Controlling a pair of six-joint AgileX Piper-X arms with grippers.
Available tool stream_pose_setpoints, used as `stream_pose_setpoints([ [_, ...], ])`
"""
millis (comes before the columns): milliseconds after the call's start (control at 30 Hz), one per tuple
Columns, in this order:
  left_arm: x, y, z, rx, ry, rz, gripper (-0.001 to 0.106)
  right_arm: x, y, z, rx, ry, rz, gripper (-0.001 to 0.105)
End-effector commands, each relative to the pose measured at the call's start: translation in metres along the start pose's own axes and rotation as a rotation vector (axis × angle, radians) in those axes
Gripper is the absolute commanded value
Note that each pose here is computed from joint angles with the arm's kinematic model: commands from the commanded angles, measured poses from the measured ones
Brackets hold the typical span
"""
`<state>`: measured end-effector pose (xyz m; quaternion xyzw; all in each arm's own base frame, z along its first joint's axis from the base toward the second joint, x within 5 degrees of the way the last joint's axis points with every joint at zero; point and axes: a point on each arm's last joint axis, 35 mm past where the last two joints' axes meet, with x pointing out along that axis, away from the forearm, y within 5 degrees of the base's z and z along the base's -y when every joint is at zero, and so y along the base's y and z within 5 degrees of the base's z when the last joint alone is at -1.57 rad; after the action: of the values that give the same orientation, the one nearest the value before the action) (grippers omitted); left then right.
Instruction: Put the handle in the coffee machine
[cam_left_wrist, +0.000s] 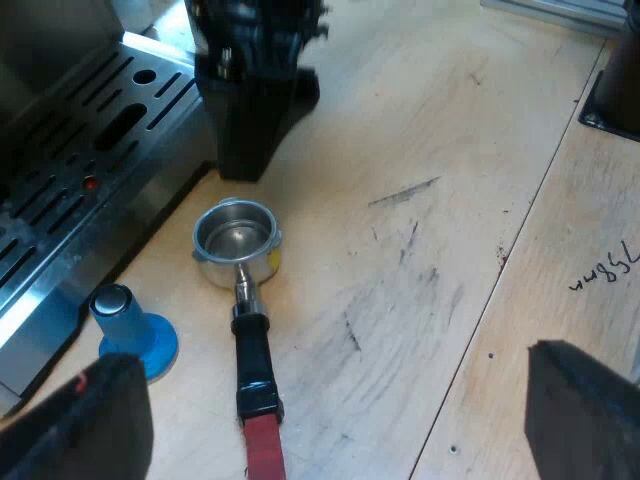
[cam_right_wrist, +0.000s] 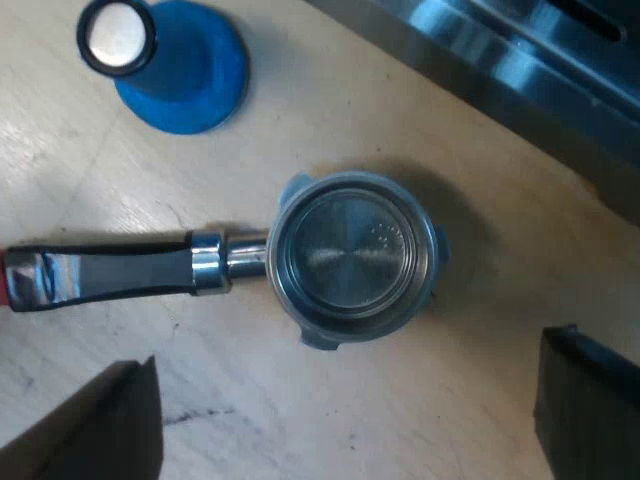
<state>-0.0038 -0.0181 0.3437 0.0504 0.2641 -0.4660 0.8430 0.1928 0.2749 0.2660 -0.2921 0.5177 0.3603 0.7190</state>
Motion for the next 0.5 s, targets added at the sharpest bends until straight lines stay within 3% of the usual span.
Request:
stream_pose_setpoints([
  [33,-0.001,0.0,0.001,-0.009,-0.005,0.012,0.078,0.008,0.0,0.007,-0.038,-0.018,0.005,0.077],
  [233,-0.001,0.0,0.001,-0.009,-0.005,0.012,0.078,0.028,0.0,0.013,-0.068,-0.014,0.005,0.077],
  [500,-0.001,0.0,0.001,-0.009,-0.005,0.012,0.078,0.057,0.001,0.013,-0.076,0.057,0.036,0.077],
])
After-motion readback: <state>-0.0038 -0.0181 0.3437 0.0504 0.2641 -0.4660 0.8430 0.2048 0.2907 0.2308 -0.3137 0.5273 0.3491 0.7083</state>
